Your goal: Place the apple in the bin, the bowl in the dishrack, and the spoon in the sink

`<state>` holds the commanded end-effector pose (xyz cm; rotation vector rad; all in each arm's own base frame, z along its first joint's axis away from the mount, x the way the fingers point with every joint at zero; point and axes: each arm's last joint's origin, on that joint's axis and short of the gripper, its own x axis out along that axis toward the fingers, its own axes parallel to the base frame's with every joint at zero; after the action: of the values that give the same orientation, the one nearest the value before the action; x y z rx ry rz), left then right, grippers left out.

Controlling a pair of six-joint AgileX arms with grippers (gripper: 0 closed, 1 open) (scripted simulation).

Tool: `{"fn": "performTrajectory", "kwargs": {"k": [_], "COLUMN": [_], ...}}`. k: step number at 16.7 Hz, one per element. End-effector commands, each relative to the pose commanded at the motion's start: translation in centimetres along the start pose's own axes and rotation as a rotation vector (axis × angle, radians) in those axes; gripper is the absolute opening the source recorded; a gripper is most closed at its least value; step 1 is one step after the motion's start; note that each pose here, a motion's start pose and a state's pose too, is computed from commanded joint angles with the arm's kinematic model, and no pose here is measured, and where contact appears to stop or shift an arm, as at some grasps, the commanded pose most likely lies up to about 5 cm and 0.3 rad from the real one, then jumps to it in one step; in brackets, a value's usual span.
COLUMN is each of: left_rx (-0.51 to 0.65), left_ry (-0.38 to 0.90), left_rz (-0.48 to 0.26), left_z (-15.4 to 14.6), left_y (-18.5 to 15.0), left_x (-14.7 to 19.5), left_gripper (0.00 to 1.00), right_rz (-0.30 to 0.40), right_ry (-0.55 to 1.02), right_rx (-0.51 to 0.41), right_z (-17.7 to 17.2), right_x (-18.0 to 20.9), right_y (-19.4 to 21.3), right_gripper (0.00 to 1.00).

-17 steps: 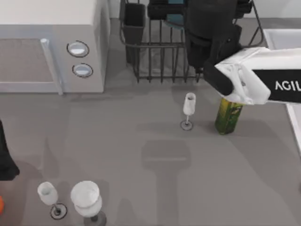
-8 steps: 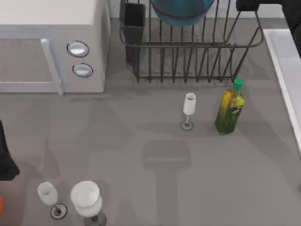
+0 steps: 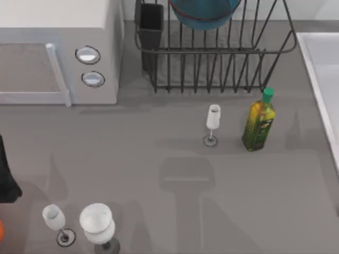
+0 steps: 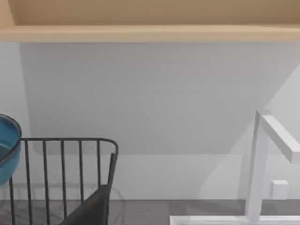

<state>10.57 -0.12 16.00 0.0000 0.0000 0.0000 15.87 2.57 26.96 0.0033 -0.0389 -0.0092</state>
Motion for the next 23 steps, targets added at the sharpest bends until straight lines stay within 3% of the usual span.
{"fn": "performTrajectory", "kwargs": {"k": [4, 8, 17, 20, 23], "left_rx": [0.0, 0.0, 0.0, 0.0, 0.0], "left_ry": [0.0, 0.0, 0.0, 0.0, 0.0], "left_rz": [0.0, 0.0, 0.0, 0.0, 0.0], "left_z": [0.0, 0.0, 0.0, 0.0, 0.0], "left_y": [0.0, 0.0, 0.0, 0.0, 0.0], "left_x": [0.0, 0.0, 0.0, 0.0, 0.0], "left_gripper": [1.0, 1.0, 1.0, 1.0, 1.0], "right_rz": [0.004, 0.008, 0.008, 0.0, 0.022], "right_ry": [-0.002, 0.028, 0.051, 0.155, 0.367], "right_rx": [-0.001, -0.003, -0.015, -0.107, -0.279], "right_z": [-5.2, -9.6, -10.6, -9.7, -8.5], "right_x": [-4.3, -5.5, -5.7, -5.4, -4.6], "right_y": [-1.9, -2.6, -2.8, -2.9, -3.1], "right_gripper": [1.0, 1.0, 1.0, 1.0, 1.0]}}
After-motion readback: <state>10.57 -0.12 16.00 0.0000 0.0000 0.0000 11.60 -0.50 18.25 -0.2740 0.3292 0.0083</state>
